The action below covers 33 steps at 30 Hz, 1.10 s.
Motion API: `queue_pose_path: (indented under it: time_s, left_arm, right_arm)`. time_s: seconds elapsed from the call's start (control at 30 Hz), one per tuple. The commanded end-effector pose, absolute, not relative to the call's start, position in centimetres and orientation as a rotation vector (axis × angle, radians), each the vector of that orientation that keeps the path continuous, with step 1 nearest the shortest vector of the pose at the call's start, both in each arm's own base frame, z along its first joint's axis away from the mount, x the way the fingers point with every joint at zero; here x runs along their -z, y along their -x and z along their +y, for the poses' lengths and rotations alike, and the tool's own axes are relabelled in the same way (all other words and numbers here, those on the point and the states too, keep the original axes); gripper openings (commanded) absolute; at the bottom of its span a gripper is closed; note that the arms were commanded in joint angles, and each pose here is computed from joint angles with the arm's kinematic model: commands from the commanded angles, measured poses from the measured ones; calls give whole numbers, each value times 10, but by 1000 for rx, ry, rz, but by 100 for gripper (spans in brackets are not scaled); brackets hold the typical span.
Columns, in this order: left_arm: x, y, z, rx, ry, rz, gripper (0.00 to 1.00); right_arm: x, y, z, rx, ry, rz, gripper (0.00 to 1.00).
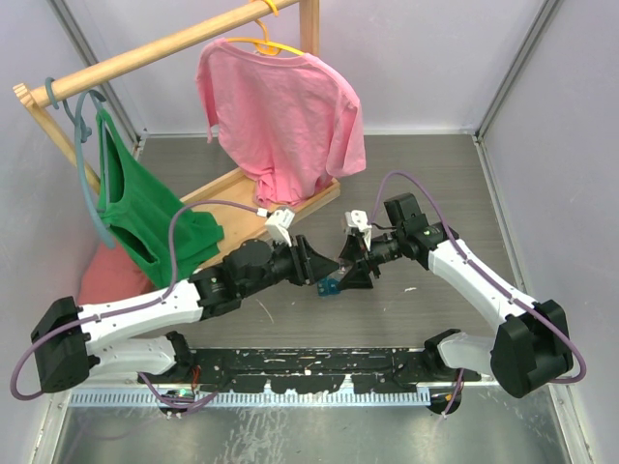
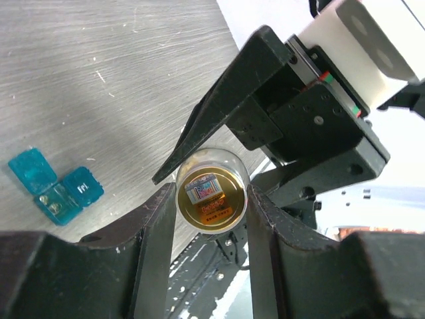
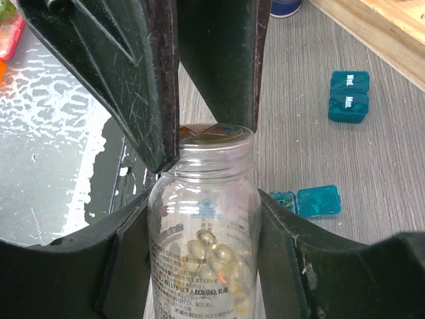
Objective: Sort the pills into containers
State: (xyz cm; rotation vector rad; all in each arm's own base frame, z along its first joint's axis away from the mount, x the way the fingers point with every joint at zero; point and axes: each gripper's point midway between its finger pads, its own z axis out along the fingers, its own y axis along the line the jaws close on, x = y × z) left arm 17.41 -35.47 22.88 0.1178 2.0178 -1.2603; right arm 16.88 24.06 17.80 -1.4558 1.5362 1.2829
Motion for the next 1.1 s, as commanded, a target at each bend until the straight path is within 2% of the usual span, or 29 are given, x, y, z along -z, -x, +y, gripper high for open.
queue_pose_path:
  time_s: [0.0,0.13,0.33,0.67,1.07]
  left_arm:
    - [-232,-158,-356,1331,-428,1824,28]
    - [-232,-155,-348,1310,-599,1697,28]
    - [-225,-146,-352,1331,-875,1658,32]
    - [-213,-157,-362,1375,-901,1709,31]
    - [-204,-159,-360,1236,-1122,1557,32]
  right_arm:
    - [-204,-179,246,-1231,1474,1404,1]
    - [-204,-179,246,-1233,1476,1402,1]
    - [-203,-178,246,-1235,1479,1400,1]
    - [-203,-177,246,-1228,1487,1391,1]
    - [-205,-177,245,-1223,1493,1376,1]
